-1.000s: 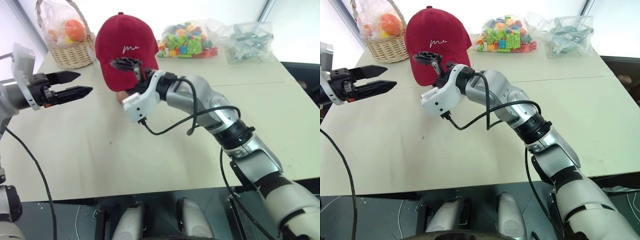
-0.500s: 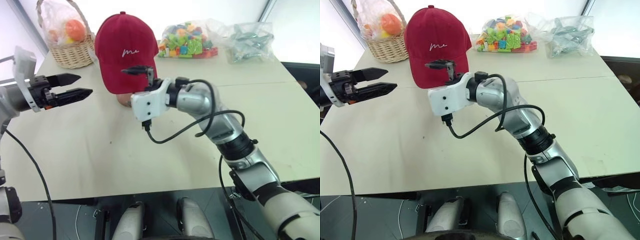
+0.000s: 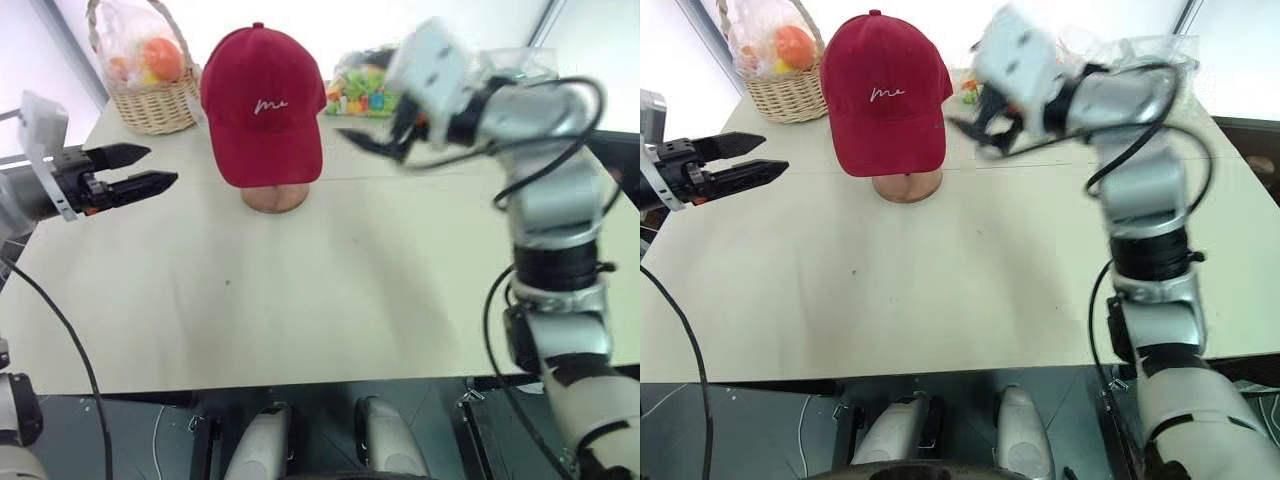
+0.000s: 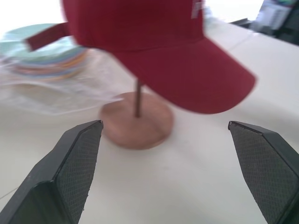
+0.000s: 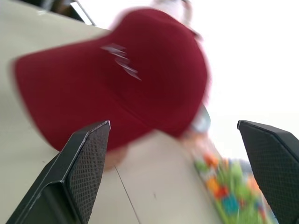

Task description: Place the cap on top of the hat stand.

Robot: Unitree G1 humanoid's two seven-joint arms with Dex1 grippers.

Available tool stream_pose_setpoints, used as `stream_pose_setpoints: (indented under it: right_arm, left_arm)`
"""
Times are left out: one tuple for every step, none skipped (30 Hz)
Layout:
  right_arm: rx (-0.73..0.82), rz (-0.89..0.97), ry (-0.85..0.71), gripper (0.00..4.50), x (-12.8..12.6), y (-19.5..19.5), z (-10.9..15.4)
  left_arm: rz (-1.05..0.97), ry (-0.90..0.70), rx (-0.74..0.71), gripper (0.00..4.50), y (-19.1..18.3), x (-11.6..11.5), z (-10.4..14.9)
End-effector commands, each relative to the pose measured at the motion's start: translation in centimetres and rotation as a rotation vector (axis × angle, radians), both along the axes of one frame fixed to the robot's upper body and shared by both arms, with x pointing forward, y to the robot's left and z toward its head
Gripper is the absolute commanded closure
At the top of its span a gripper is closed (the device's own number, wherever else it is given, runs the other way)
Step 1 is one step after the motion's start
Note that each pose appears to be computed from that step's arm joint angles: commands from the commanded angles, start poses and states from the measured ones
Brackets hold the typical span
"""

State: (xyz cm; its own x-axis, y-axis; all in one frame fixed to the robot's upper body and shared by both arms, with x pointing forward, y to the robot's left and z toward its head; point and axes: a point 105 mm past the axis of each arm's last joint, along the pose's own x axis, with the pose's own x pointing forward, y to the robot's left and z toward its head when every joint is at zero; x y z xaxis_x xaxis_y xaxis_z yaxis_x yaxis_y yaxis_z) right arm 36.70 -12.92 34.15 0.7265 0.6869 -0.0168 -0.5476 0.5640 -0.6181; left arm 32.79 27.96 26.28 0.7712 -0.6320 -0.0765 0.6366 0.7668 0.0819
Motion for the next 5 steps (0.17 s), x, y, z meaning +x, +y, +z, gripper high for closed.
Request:
stream_pose_setpoints:
  right_arm:
    - [0.129, -0.011, 0.089, 0.04, -0.2, -4.7, 0.5]
    - [0.134, -0.013, 0.108, 0.04, -0.3, -5.7, 0.1]
    - [0.138, -0.029, 0.128, 0.04, -0.2, -6.9, -0.4]
    - [0.137, -0.051, 0.142, 0.04, -0.1, -7.9, -0.9]
    - [0.132, -0.072, 0.155, 0.04, 0.0, -8.7, -1.4]
  left_arm:
    - [0.127, -0.046, -0.005, 0.0, 1.9, 0.1, -0.2]
    - [0.149, -0.042, -0.015, 0.0, 2.2, 0.2, -0.6]
    - [0.171, -0.038, -0.016, 0.0, 2.4, 0.1, -1.1]
    - [0.19, -0.033, -0.015, 0.0, 2.7, 0.1, -1.5]
    - [0.204, -0.027, -0.01, 0.0, 2.9, 0.1, -2.0]
